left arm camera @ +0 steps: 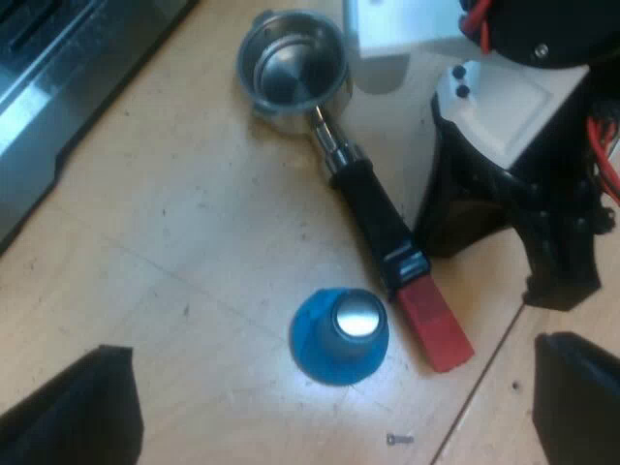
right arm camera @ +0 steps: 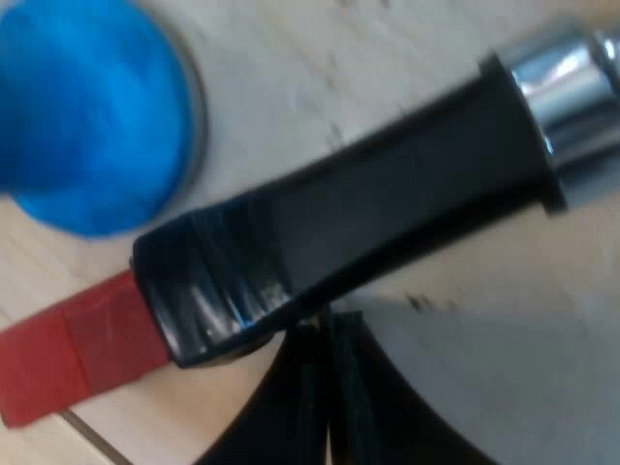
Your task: Put the handle in the coffee machine
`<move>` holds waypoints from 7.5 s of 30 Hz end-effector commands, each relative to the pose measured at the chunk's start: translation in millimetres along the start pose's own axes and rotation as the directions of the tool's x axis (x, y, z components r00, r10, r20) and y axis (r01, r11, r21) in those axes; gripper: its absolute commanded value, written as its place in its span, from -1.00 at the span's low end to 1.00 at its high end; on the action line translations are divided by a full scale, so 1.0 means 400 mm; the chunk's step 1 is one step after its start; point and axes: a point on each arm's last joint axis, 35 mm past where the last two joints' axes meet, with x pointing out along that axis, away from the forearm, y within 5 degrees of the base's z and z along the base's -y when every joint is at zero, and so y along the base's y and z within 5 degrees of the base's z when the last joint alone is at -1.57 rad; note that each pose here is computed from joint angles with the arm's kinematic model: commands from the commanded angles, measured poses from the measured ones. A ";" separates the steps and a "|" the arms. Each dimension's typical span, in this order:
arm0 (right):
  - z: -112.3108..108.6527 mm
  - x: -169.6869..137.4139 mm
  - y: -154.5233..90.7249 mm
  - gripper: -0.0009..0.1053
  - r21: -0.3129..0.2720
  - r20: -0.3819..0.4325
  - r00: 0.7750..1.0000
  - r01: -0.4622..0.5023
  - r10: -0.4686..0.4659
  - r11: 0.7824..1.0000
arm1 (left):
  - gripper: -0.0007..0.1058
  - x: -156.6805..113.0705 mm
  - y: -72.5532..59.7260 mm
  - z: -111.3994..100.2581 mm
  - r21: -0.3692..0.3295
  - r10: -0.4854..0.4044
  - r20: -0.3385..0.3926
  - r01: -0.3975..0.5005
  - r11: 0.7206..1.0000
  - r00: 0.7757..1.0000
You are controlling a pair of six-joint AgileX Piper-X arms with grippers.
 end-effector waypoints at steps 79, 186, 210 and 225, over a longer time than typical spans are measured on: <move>0.211 -0.174 -0.193 0.59 -0.234 -0.033 0.983 0.166 -0.179 0.958 | 0.82 0.075 0.015 0.059 -0.001 0.008 -0.027 -0.008 1.000 1.000; 0.140 -0.275 -0.190 -0.98 -0.130 -0.204 0.911 0.337 -0.358 0.933 | 0.82 0.069 0.008 0.125 0.063 -0.027 0.209 0.014 0.998 0.978; 0.197 -0.428 -0.164 -0.98 0.010 -0.083 0.954 0.289 -0.288 0.957 | 0.82 0.079 0.024 0.096 0.262 -0.144 0.081 0.118 0.958 0.986; 0.195 -0.426 -0.151 -0.98 0.099 -0.095 0.976 0.205 -0.196 0.974 | 0.82 0.204 0.056 0.093 0.342 -0.182 -0.100 0.206 0.917 0.978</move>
